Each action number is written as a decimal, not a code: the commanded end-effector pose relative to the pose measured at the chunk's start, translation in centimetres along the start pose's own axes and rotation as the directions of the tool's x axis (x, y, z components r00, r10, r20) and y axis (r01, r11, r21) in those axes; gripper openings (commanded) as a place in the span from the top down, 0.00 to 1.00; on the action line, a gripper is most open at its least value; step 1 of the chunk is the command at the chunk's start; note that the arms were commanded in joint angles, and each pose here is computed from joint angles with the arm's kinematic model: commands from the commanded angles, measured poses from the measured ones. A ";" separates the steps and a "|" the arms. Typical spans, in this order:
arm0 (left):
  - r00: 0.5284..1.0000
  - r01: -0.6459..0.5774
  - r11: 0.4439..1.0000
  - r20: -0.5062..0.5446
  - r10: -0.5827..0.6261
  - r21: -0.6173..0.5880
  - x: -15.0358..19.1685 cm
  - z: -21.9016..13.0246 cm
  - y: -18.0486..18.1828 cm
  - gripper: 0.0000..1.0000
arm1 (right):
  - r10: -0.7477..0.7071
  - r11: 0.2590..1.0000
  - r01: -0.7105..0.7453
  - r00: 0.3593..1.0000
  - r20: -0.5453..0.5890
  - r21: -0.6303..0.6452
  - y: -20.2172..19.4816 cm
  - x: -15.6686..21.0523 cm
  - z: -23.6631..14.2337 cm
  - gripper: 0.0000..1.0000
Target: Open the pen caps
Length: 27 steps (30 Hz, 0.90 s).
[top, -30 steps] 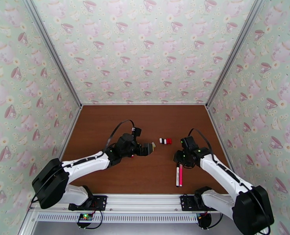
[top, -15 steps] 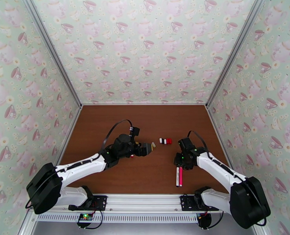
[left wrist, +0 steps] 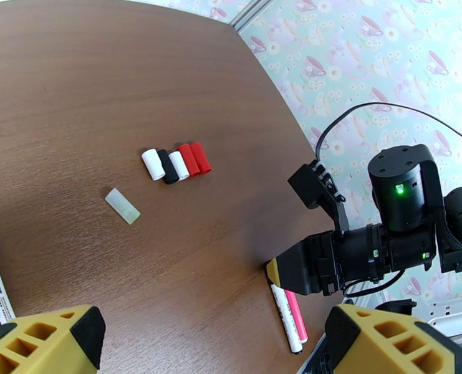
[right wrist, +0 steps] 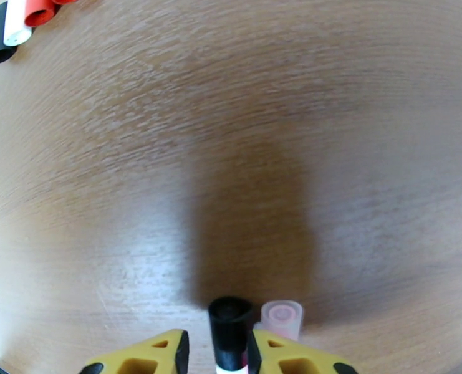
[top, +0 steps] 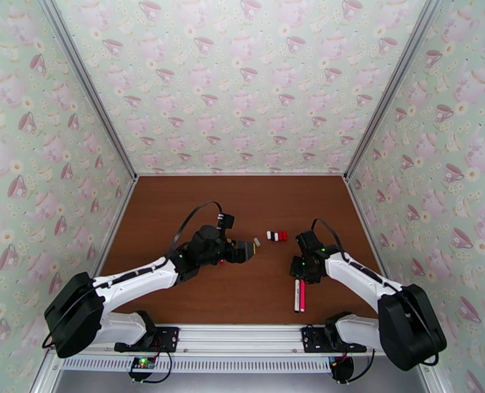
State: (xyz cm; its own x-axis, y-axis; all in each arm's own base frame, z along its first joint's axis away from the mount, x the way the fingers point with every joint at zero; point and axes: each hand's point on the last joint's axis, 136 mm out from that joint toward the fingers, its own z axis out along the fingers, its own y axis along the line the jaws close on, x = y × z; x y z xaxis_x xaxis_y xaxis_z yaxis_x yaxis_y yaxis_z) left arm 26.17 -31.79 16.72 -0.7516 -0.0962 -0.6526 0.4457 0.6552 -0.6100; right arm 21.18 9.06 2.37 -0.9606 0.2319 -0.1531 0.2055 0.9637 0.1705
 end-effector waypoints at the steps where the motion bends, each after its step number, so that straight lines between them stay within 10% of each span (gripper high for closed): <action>1: 1.000 -0.017 1.000 0.002 0.017 -0.015 -0.2 0.2 -0.1 0.00 | -0.005 1.000 0.005 1.000 0.010 0.009 -0.1 -0.2 0.6 0.68; 27: 1.000 0.014 1.000 -0.022 -0.014 -0.018 0.8 0.9 0.1 0.00 | -0.049 0.998 0.051 0.996 0.068 -0.034 3.1 -1.6 0.4 0.78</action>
State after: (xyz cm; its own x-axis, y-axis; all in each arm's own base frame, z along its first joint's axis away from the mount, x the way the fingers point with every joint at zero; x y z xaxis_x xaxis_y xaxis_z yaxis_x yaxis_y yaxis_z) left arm 25.89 -32.26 15.33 -0.7699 -0.0689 -0.6344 0.4330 0.6738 -0.5987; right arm 21.97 10.04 1.60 -0.9667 0.1770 -0.1849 0.1563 0.9803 0.1211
